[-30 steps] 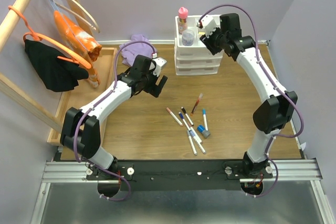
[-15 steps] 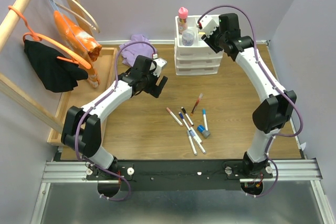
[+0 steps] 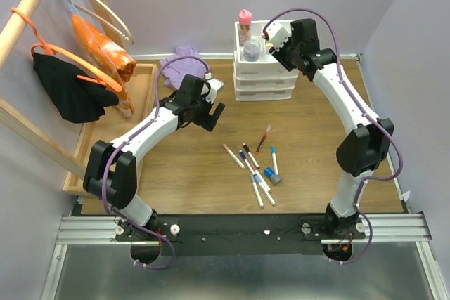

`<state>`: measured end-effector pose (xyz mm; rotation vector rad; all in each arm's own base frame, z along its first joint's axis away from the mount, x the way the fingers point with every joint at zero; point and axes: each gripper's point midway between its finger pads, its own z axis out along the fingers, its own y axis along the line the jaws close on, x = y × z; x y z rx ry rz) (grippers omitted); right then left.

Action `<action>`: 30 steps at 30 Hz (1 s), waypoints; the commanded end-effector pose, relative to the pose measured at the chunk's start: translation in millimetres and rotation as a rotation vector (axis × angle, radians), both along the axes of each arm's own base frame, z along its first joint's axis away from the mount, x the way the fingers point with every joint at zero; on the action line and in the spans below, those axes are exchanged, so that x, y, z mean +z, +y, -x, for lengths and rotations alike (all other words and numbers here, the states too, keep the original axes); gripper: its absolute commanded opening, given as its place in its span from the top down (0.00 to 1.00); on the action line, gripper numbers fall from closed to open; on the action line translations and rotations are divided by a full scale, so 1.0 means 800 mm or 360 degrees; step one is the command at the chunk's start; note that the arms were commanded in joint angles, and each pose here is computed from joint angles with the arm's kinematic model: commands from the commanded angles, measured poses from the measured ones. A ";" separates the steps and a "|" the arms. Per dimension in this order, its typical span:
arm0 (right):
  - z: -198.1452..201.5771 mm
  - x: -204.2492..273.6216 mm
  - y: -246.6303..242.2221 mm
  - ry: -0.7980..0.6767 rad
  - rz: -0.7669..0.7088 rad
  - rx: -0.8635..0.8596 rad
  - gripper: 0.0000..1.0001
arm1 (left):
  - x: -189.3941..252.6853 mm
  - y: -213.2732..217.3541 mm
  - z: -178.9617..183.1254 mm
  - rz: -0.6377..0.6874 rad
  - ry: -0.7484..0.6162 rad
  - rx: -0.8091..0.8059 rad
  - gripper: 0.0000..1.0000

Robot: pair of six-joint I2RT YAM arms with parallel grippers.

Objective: Sort the stationery into containers
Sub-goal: Place the stationery in the storage box.

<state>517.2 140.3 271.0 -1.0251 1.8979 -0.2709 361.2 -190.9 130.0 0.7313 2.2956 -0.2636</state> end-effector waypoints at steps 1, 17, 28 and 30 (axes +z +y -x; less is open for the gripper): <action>-0.016 -0.001 -0.001 -0.0054 0.0015 -0.0040 0.56 | 0.017 -0.012 -0.010 0.0056 -0.0054 -0.0015 0.03; -0.025 0.020 -0.002 -0.0136 -0.0002 -0.0082 0.74 | 0.015 -0.014 -0.011 0.0060 -0.0046 -0.0015 0.02; -0.032 0.048 0.005 -0.0164 -0.0163 -0.0148 0.81 | 0.014 -0.017 -0.012 0.0075 -0.0034 -0.0013 0.02; -0.034 0.052 0.007 -0.0165 -0.0200 -0.0167 0.82 | 0.014 -0.017 -0.013 0.0076 -0.0036 -0.0013 0.02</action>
